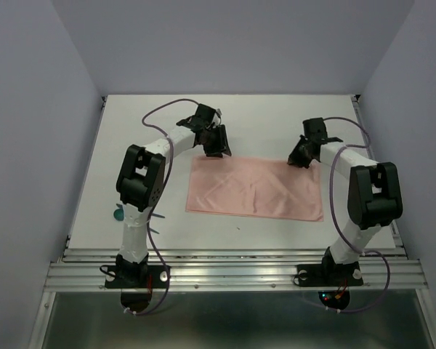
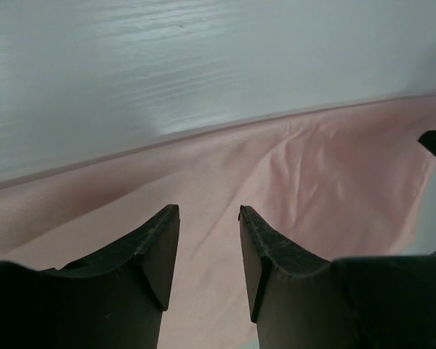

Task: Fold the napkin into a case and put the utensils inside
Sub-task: Smooth out the rectangle-folded napkin at the center of the board.

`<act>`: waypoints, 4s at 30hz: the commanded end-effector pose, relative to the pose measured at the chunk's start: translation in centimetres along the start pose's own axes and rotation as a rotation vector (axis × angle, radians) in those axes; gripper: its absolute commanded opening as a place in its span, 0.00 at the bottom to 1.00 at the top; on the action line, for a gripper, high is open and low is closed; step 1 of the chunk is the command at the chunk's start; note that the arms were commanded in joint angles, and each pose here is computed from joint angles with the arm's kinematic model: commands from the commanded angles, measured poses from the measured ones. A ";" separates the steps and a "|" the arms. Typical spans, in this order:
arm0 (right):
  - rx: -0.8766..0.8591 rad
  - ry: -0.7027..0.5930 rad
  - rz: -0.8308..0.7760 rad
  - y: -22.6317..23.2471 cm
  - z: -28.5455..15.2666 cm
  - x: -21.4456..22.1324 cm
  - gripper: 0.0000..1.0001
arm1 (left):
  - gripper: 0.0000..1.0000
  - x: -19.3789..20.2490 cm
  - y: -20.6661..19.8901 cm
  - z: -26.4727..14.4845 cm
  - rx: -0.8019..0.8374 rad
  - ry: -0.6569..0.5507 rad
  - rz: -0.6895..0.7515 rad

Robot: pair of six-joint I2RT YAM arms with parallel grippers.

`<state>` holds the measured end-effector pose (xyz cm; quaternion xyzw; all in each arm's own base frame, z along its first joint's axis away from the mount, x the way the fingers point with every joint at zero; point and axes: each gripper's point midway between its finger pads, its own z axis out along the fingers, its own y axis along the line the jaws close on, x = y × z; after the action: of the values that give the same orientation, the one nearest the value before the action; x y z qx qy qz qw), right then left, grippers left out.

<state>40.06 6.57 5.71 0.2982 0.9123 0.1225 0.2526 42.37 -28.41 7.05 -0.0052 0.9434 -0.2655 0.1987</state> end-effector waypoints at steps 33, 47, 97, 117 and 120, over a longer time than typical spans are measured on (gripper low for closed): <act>-0.206 0.090 -0.076 8.8 4.3 2.9 0.09 | 0.46 0.9 0.1 5.4 0.029 0.005 -0.054; -0.156 0.009 0.081 0.7 2.9 -3.9 0.09 | 0.46 0.3 0.3 5.7 0.022 0.021 0.027; -0.020 0.009 0.168 -7.6 4.5 -4.7 0.10 | 0.46 -3.7 13.8 -3.7 -0.190 -0.133 -0.149; -0.226 -0.050 0.108 -2.3 -4.9 -4.9 0.20 | 0.47 11.3 13.6 -12.1 -0.373 0.003 -0.237; -0.224 -0.045 0.105 -2.5 -5.3 -4.5 0.20 | 0.47 12.9 13.4 -11.6 -0.388 0.037 -0.233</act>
<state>40.38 0.72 10.41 0.3322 0.8642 0.2240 0.3043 29.05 -12.56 4.77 -0.1334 0.9713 -0.1175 0.1578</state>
